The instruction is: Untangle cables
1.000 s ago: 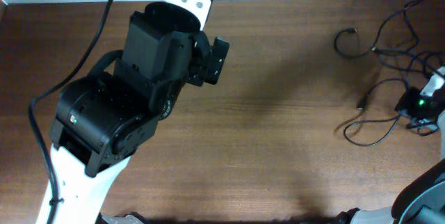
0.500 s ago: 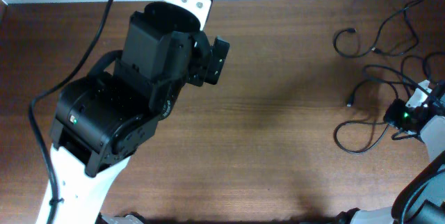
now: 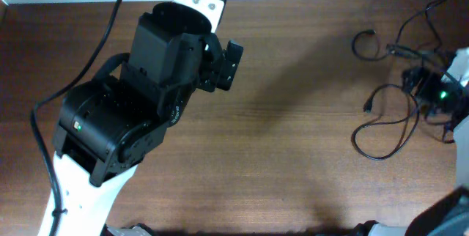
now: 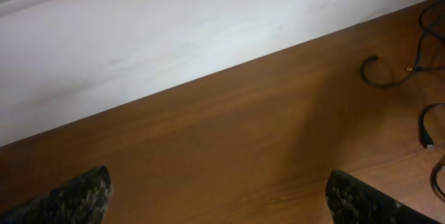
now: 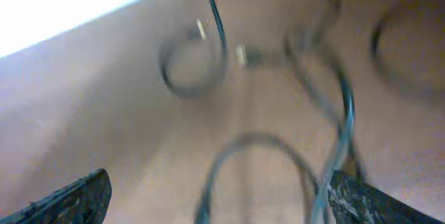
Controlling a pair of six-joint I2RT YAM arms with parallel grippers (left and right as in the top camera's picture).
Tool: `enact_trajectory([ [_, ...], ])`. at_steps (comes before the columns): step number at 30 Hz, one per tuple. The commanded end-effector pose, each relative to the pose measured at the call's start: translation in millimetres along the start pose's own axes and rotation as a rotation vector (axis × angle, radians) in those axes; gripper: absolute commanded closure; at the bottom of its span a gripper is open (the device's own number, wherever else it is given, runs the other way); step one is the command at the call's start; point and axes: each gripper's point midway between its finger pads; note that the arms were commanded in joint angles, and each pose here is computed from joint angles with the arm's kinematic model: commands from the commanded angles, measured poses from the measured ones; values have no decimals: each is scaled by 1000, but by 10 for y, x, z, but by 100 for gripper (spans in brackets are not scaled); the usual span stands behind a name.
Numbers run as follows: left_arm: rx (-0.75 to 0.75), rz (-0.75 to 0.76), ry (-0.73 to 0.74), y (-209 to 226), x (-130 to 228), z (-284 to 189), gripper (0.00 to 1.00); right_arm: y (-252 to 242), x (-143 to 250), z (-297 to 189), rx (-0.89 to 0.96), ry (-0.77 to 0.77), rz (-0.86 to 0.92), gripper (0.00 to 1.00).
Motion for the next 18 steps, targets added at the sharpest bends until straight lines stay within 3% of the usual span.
enact_trajectory([
  [1,10,8,-2,-14,-12,2,1,40,-612,-322,112,-123,-89,1],
  [6,9,9,0,-12,-6,2,1,110,-826,-217,161,-157,-189,1],
  [18,7,12,6,-6,10,2,1,-217,-575,995,243,22,-189,1],
])
Point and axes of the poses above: each gripper's point midway between its finger pads, its own z axis out along the fingers, its own y axis along the line the jaws close on, x = y × z, and after that the axes turned 12 degrees about -z, right-handed
